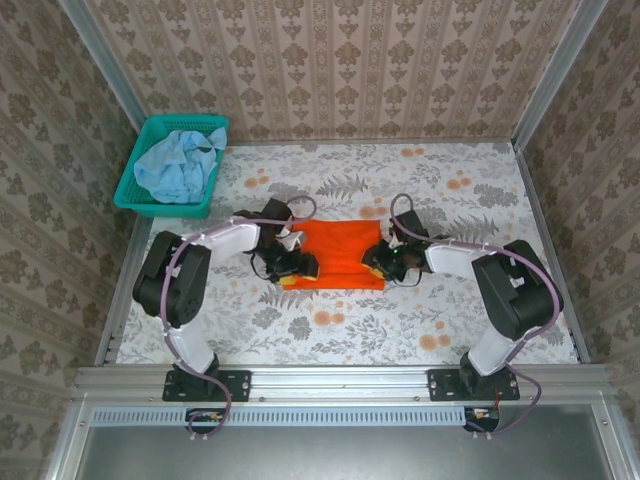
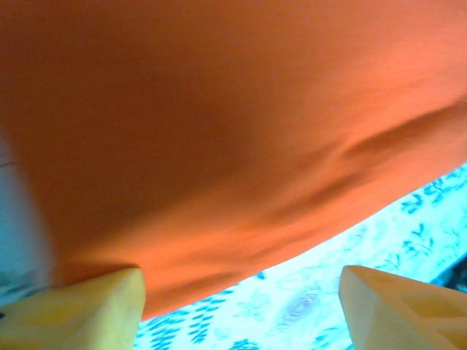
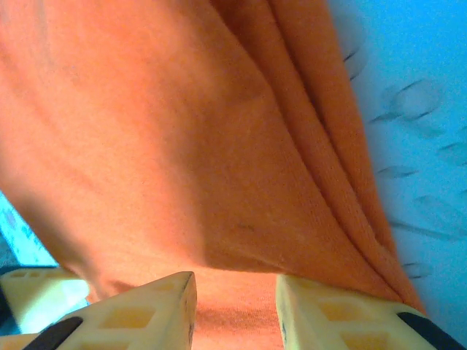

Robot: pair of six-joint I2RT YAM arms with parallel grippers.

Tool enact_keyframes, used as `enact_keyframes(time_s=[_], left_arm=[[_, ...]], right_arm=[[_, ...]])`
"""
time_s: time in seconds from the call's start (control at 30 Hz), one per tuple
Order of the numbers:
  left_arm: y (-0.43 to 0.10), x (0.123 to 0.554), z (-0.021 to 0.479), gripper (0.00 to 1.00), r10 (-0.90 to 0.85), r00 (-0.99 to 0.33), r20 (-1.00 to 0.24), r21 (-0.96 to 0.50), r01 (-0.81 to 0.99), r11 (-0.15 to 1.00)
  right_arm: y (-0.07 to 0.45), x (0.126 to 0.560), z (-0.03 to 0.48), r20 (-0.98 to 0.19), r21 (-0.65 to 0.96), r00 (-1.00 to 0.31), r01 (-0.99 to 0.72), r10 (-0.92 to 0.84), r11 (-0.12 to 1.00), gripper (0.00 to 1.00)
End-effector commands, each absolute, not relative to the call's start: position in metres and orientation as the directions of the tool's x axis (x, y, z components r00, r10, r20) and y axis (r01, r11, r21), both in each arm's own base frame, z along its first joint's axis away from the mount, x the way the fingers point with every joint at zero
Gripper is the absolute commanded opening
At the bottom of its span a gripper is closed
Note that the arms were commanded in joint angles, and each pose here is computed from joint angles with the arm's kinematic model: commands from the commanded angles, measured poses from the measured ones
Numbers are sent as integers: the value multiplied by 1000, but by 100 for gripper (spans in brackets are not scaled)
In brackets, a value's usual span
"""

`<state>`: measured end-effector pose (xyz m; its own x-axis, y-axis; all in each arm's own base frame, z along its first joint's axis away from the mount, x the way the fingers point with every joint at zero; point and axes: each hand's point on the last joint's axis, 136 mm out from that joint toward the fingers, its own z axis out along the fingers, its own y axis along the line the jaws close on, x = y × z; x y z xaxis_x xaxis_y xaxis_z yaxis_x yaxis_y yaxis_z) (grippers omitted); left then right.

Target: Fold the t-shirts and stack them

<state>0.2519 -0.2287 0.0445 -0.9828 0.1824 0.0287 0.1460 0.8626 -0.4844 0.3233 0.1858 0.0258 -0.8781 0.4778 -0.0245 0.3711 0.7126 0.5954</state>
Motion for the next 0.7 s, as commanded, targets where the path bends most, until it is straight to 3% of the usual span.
enact_keyframes(time_s=[0.0,0.1,0.23,0.33,0.47,0.67], left_arm=[[-203,274,73,76,119,-991,-58,-384,132,914],[-189,291,112,90,54,-987,-151,-383,109,917],[-170,294,144,98,16,-972,-234,-350,100,931],[-158,287,154,100,-7,-966,-260,-324,80,943],[-151,271,153,100,-46,-966,-255,-338,44,940],[-145,251,143,100,-54,-970,-235,-343,31,939]], right_arm=[[121,312,0,-45,360,-824,515,566,778,40],[105,325,28,-132,353,-796,519,590,779,43],[108,338,84,-337,357,-769,429,543,830,56],[131,341,109,-416,333,-790,330,451,884,66],[160,342,104,-406,249,-857,230,317,941,72],[167,335,56,-258,57,-953,148,158,987,79]])
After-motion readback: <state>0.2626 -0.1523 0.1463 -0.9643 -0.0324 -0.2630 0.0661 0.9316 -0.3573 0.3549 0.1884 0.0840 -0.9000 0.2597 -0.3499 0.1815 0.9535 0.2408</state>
